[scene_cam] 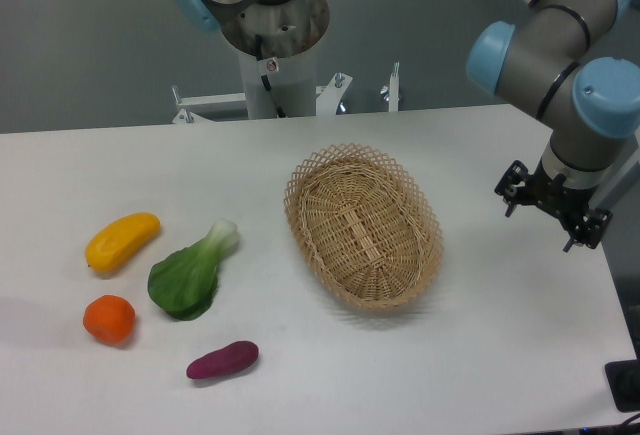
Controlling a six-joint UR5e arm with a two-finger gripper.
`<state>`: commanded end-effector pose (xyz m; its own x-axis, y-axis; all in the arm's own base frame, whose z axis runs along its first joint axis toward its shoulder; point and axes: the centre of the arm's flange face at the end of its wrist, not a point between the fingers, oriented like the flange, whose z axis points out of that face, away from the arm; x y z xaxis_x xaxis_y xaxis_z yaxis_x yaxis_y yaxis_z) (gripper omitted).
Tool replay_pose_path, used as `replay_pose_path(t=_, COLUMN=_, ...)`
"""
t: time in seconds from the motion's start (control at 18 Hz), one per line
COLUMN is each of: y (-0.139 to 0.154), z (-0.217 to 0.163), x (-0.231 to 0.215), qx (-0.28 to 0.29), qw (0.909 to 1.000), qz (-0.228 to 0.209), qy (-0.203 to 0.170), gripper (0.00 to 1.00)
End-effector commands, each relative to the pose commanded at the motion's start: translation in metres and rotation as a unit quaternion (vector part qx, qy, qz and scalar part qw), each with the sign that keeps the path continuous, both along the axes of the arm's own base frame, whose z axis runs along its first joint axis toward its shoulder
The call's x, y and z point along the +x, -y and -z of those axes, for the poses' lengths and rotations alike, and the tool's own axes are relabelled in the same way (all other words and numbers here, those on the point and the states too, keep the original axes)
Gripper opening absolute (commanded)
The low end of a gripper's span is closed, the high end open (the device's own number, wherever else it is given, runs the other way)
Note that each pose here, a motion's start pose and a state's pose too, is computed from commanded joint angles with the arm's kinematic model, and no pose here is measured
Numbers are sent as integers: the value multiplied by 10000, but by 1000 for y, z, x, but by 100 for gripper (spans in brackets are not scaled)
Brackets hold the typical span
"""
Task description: Pick up the green vegetable from the table
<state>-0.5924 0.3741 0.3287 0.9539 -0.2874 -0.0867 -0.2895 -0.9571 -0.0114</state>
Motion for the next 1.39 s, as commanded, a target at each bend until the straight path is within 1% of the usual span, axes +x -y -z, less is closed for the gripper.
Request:
replay_pose_path(t=0.33, y=0, z=-1, x=0, qx=-3, qw=10000, qz=-16, qy=-9, gripper=100)
replay_pose_path(t=0.67, y=-4, z=-7, x=19, qx=49, qw=9999, qz=-94, qy=79, gripper=100)
replay_pose_path(t=0.83, y=-9, z=-14, x=36, qx=320, qw=9987, qz=-209, qy=351, gripper=100)
replay_pose_path(t=1.11, y=-42, z=-5, x=87, qx=260, qw=9979, qz=-86, qy=592, gripper=100)
replay_pose_path(t=1.39, y=-87, z=-1, x=136, qx=234, qw=9970, qz=-157, qy=717, gripper=100)
